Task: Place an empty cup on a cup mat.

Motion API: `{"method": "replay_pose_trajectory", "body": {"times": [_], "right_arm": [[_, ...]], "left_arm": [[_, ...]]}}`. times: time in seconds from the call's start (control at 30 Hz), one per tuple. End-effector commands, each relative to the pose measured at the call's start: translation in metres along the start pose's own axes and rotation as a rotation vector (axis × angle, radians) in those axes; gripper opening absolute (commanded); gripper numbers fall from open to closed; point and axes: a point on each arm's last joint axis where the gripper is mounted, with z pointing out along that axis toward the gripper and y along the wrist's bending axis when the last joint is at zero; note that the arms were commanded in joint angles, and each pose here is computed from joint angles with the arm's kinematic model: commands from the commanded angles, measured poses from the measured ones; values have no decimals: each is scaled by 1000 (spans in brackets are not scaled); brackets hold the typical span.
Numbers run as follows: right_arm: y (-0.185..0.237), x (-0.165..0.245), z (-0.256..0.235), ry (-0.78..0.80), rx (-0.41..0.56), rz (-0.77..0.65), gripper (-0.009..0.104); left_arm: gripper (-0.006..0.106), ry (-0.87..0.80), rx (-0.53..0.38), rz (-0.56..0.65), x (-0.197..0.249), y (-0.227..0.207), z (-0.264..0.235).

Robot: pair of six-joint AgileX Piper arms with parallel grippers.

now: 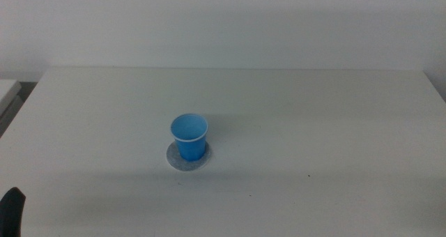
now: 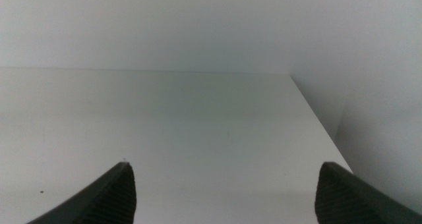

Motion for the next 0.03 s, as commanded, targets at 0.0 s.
{"method": "replay_pose_trajectory", "body": {"times": [0.0], "right_arm": [[0, 0, 0, -9, -1, -11, 93]], "left_arm": [[94, -20, 4, 1, -2, 0, 0]]}}
